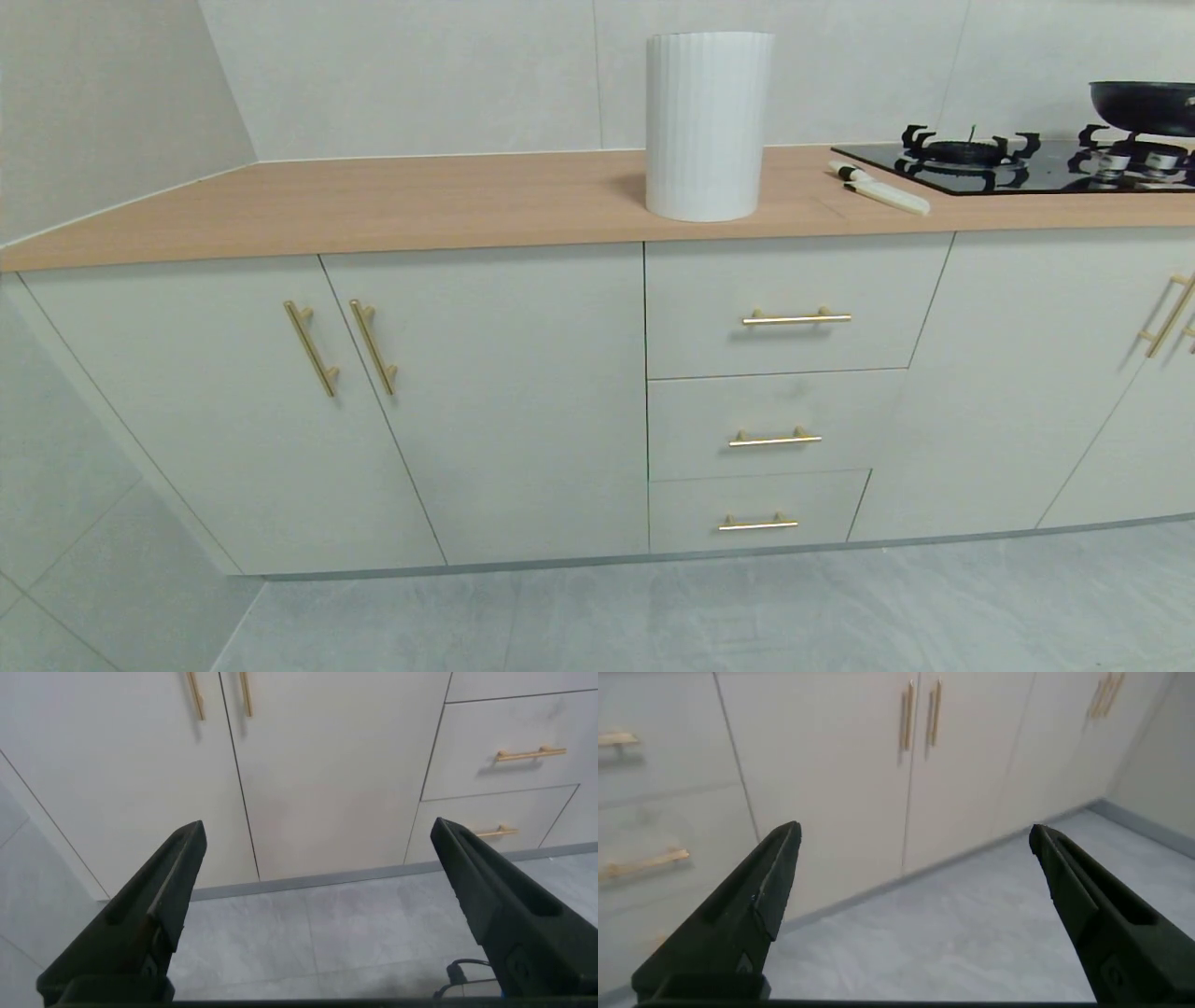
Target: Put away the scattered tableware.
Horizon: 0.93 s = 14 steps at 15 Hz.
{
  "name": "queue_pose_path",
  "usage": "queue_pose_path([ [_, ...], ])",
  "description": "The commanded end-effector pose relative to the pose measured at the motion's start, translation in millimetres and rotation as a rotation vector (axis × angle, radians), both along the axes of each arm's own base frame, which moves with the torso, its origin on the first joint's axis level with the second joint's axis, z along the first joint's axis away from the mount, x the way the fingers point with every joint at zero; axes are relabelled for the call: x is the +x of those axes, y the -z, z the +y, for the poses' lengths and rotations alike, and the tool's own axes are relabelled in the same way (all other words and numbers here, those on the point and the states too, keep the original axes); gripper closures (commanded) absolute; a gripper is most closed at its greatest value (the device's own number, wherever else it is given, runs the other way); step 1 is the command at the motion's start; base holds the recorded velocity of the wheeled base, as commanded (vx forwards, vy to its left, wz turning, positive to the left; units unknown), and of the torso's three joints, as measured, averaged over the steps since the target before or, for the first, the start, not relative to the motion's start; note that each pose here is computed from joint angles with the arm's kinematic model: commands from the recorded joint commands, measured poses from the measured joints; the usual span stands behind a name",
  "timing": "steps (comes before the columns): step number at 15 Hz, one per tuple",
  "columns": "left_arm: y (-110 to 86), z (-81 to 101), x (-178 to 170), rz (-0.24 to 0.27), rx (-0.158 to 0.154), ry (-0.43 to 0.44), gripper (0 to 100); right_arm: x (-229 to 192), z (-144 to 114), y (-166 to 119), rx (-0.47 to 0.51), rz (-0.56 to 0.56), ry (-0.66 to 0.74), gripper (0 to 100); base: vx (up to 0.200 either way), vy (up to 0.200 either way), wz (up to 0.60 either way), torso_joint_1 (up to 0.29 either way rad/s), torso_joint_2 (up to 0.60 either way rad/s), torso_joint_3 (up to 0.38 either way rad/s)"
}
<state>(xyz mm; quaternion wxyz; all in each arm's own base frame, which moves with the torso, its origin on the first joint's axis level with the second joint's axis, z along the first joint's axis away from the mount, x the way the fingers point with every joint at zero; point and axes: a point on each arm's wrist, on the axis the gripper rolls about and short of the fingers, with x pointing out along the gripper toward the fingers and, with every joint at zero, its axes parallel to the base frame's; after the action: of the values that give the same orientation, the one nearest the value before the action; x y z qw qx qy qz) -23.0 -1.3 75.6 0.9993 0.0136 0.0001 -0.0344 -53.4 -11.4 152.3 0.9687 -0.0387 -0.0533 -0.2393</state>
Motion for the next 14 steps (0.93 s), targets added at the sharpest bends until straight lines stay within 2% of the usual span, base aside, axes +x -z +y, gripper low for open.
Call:
queue_pose_path([
  [1,0.0,0.0,0,0.0,0.0,0.0,0,-3,1,13,-0.001,-0.029,-0.036,0,0.0,0.0,0.0,0.0,0.0,0.0],
  [2,0.0,0.0,0,0.0,0.0,0.0,0,1,3,17,0.015,-0.031,-0.099,0,0.0,0.0,0.0,0.0,0.0,0.0],
  [4,0.0,0.0,0,0.0,0.0,0.0,0,9,7,28,0.079,-0.035,-0.325,0,0.0,0.0,0.0,0.0,0.0,0.0],
  [6,0.0,0.0,0,0.0,0.0,0.0,0,18,11,46,0.139,0.021,-0.5,0,0.0,0.0,0.0,0.0,0.0,0.0],
  [9,0.0,0.0,0,0.0,0.0,0.0,0,27,13,72,0.158,0.11,-0.554,0,0.0,0.0,0.0,0.0,0.0,0.0],
  [14,0.0,0.0,0,0.0,0.0,0.0,0,28,13,72,0.15,0.104,-0.577,0,0.0,0.0,0.0,0.0,0.0,0.0],
])
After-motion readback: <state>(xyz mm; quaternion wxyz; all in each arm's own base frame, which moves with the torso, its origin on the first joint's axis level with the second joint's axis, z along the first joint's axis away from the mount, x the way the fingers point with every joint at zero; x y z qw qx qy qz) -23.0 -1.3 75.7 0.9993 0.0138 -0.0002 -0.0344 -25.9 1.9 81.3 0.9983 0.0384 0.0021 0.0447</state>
